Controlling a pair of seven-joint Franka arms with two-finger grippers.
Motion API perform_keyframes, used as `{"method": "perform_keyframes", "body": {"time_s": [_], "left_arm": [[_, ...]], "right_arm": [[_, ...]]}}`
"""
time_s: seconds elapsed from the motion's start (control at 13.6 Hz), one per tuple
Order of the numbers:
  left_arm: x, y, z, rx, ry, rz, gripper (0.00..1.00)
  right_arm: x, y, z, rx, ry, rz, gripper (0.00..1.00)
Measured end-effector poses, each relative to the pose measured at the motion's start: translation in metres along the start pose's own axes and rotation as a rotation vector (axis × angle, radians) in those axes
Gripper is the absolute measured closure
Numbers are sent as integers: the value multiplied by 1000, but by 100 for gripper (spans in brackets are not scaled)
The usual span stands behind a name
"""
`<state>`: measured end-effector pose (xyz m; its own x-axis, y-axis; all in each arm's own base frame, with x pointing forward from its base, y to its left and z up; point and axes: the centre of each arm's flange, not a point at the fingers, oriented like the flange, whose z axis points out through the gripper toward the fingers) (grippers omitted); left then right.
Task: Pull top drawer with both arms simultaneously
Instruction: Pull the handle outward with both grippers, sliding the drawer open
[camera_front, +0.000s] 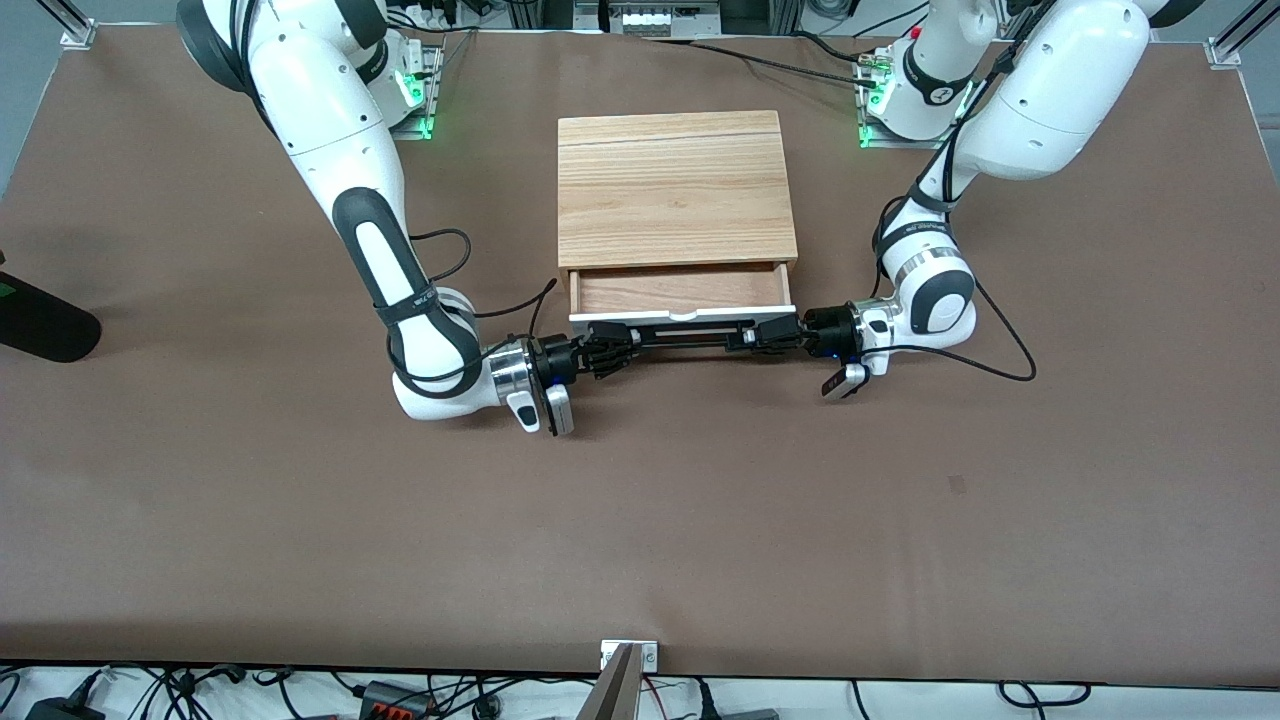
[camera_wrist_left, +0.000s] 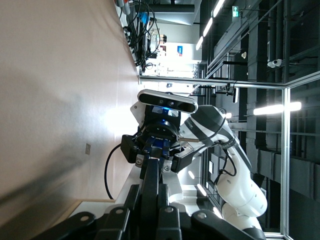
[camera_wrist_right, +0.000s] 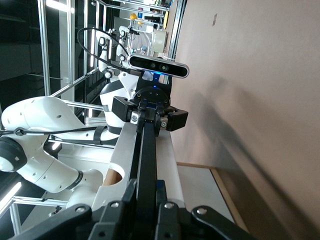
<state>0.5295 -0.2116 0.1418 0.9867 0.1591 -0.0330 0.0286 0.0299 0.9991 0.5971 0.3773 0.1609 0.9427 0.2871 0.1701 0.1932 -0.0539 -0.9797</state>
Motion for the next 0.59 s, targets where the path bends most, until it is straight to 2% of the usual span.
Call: {"method": "perform_keyframes", "body": {"time_s": [0.44, 0.59], "left_arm": [[12, 3, 1, 26, 16, 25, 80], [14, -2, 0, 41, 24, 19, 64]], "right_arm": [[11, 3, -3, -3, 12, -20, 82], [14, 2, -3, -11, 19, -26, 82]]}}
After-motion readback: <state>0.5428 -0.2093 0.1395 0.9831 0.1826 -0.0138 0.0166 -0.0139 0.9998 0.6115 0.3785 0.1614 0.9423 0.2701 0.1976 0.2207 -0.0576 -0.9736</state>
